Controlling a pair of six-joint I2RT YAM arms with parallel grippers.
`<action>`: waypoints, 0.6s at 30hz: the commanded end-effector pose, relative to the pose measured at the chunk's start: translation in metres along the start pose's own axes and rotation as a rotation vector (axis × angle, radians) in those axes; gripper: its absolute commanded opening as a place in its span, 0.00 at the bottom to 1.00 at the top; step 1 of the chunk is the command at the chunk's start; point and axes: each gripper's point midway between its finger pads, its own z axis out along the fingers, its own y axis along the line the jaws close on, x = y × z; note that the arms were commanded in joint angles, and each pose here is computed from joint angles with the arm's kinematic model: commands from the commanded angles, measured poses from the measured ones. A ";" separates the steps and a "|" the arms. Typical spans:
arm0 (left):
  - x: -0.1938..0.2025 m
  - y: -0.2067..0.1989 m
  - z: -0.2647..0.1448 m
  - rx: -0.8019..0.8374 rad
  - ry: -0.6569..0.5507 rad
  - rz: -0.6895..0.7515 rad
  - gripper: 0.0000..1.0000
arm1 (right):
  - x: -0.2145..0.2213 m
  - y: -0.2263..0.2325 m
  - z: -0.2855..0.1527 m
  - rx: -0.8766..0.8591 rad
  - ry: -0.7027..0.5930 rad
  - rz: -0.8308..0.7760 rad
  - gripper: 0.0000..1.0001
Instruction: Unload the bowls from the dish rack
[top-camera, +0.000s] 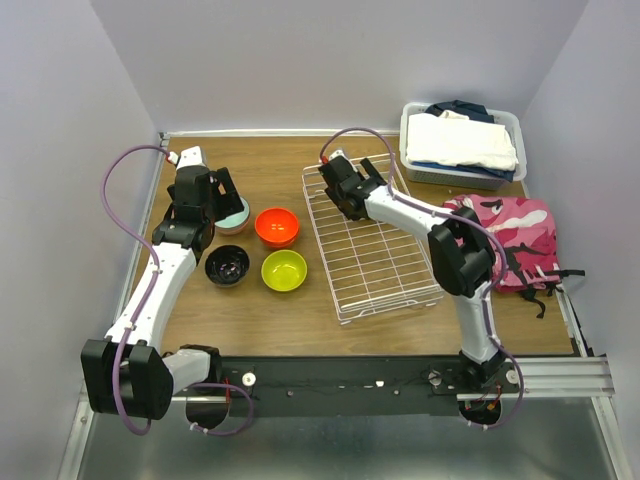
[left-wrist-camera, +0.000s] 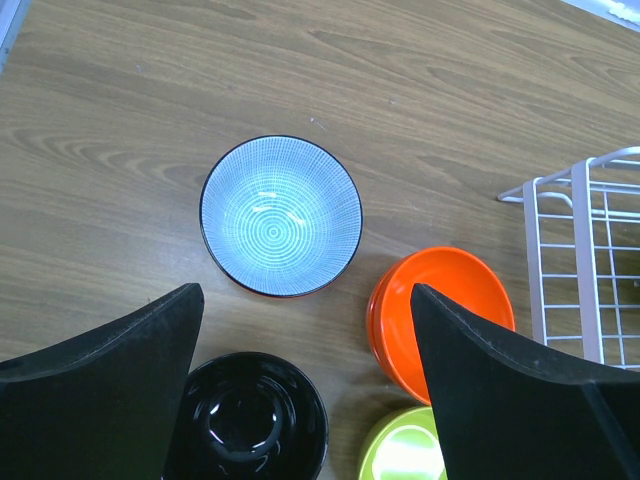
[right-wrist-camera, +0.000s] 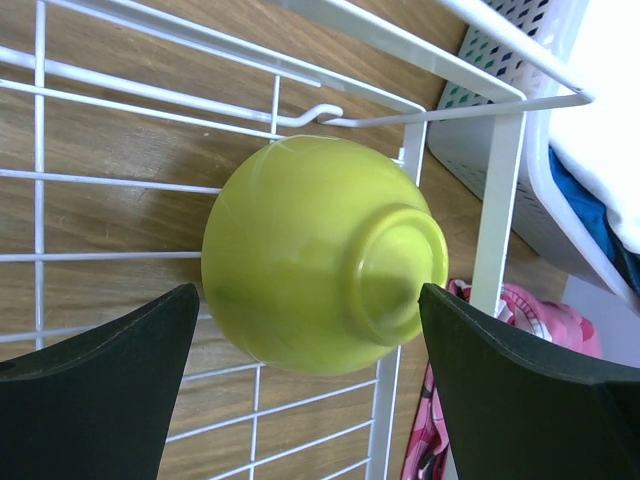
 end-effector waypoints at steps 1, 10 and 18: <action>-0.009 -0.002 -0.005 0.002 -0.029 -0.009 0.93 | -0.001 0.004 0.011 0.038 -0.011 -0.022 0.98; -0.010 -0.001 -0.006 0.001 -0.030 -0.010 0.93 | 0.025 0.010 0.028 0.103 0.054 -0.130 0.99; -0.009 -0.002 -0.005 0.003 -0.027 -0.008 0.93 | 0.048 0.013 0.035 0.167 0.119 -0.235 0.99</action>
